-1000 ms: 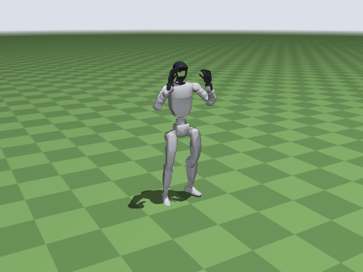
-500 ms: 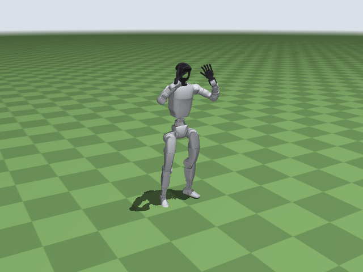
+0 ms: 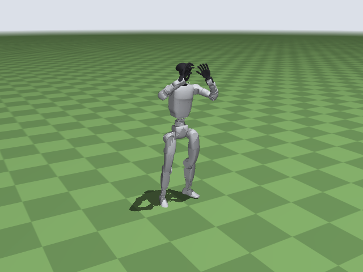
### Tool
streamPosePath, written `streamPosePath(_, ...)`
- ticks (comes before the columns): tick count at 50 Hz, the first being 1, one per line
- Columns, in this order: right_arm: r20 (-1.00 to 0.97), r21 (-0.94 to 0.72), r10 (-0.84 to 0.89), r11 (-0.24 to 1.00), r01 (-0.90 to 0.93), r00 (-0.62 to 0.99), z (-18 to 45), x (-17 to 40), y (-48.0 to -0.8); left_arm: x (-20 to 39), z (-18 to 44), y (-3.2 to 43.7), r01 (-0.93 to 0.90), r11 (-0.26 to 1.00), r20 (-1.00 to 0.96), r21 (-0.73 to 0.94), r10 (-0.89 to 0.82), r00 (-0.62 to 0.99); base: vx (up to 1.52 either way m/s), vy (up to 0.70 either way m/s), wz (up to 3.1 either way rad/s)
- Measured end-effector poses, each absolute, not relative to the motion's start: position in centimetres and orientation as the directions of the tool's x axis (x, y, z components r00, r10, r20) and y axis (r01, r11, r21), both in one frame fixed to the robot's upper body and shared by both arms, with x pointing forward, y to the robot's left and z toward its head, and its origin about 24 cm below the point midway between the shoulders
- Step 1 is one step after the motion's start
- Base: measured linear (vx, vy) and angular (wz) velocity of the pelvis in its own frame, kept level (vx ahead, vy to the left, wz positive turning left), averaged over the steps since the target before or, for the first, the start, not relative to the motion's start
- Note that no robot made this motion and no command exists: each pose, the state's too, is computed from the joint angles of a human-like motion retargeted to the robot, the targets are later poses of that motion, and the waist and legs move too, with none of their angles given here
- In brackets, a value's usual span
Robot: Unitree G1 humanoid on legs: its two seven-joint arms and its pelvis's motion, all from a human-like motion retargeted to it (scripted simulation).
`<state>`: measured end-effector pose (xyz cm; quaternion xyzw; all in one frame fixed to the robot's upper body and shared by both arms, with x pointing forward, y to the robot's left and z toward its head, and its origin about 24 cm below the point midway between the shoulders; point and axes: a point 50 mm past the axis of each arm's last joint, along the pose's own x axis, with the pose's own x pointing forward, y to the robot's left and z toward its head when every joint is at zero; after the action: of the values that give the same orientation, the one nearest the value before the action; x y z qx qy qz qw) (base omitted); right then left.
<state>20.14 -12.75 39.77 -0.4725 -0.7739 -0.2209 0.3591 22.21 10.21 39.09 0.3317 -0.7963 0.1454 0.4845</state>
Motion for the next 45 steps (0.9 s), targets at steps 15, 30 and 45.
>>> streamPosePath(15, 0.927, 0.015, 0.359, 0.265, 0.964, -0.113, 49.1, 27.0, -12.1, 30.2, 48.0, 5.9, -0.878, 0.361, 0.854, 0.314, -0.512, 0.094, 0.02, -0.01, -0.26)
streamPosePath(30, 0.736, -0.088, 0.652, 0.356, 0.930, -0.180, 40.9, 20.4, -11.7, 19.5, 41.5, 5.5, -0.669, 0.719, 0.714, 0.186, -0.567, -0.411, 0.02, -0.01, -0.30)
streamPosePath(45, 0.925, -0.108, 0.380, 0.219, 0.970, 0.018, 50.0, 28.2, -10.9, 29.6, 49.2, 5.2, -0.769, 0.577, 0.930, 0.275, -0.361, 0.062, 0.00, -0.04, -0.27)
